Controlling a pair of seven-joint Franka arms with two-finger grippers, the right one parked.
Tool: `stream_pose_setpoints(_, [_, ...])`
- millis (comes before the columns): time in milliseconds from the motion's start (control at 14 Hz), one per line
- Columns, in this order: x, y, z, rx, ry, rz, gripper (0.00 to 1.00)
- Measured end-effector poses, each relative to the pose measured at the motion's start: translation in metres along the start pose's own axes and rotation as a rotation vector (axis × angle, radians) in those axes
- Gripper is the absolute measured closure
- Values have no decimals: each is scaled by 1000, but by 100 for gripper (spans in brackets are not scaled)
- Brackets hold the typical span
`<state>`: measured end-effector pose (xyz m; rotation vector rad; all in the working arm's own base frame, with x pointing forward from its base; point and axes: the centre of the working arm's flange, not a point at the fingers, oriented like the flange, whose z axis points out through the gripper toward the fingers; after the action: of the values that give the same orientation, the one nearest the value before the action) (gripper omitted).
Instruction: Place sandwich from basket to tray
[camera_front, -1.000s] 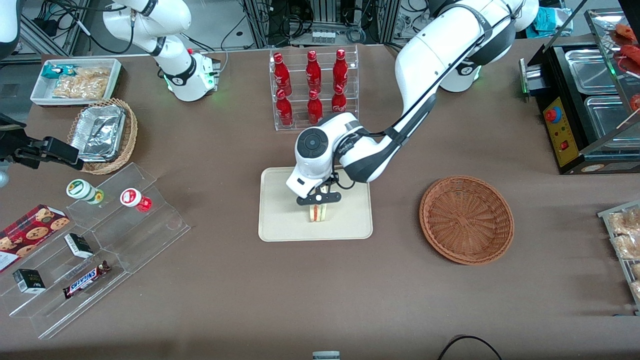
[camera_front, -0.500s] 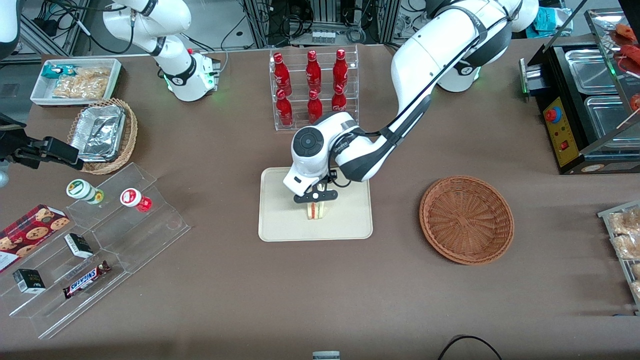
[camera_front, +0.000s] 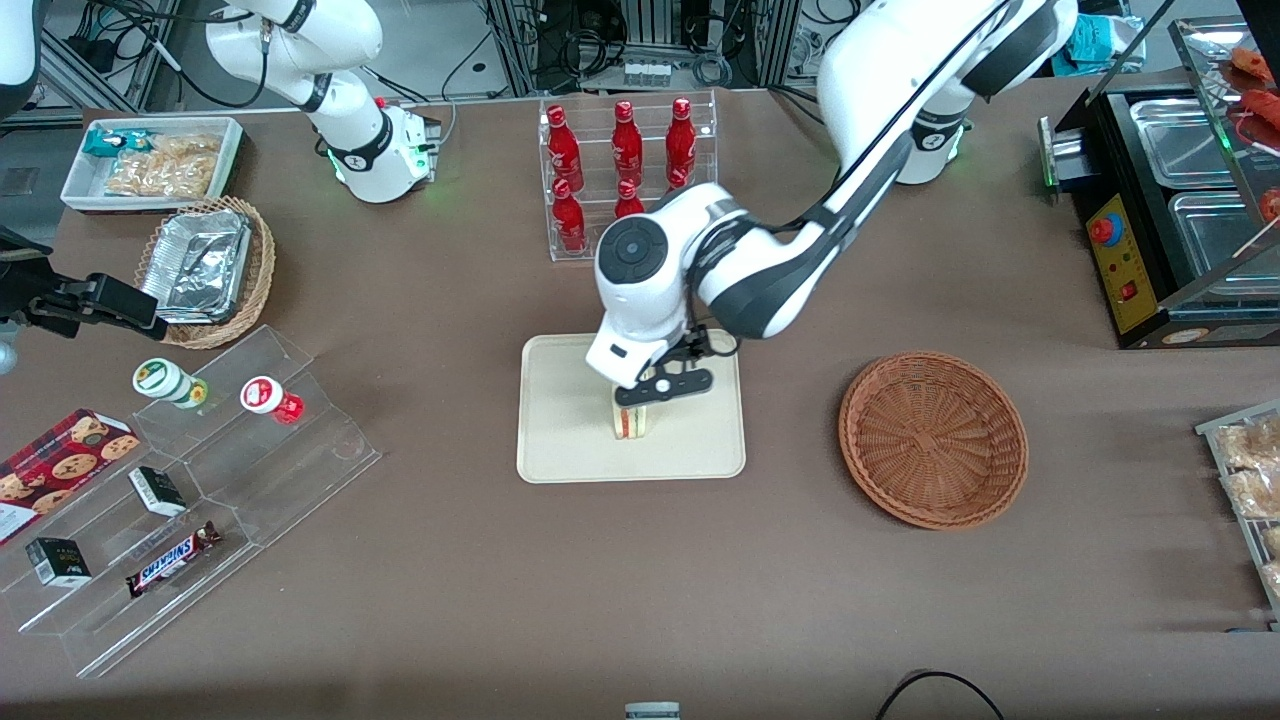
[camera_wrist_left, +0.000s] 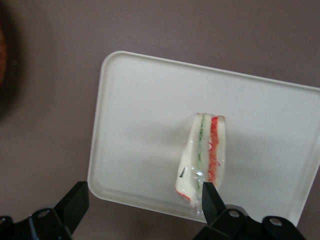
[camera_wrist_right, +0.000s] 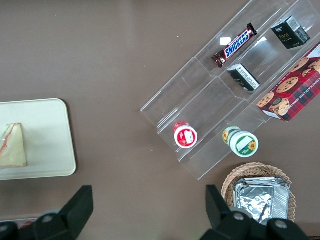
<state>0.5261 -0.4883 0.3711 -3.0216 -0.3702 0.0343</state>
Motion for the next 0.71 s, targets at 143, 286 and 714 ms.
stream_pose_setpoints(143, [23,-30,-16,33,-1,-62,0])
stream_pose_setpoints(286, [48,-60,-16,52,-4,-115,0])
stream_pose_setpoints(714, [101,-168,-14,92,-57,-91,0])
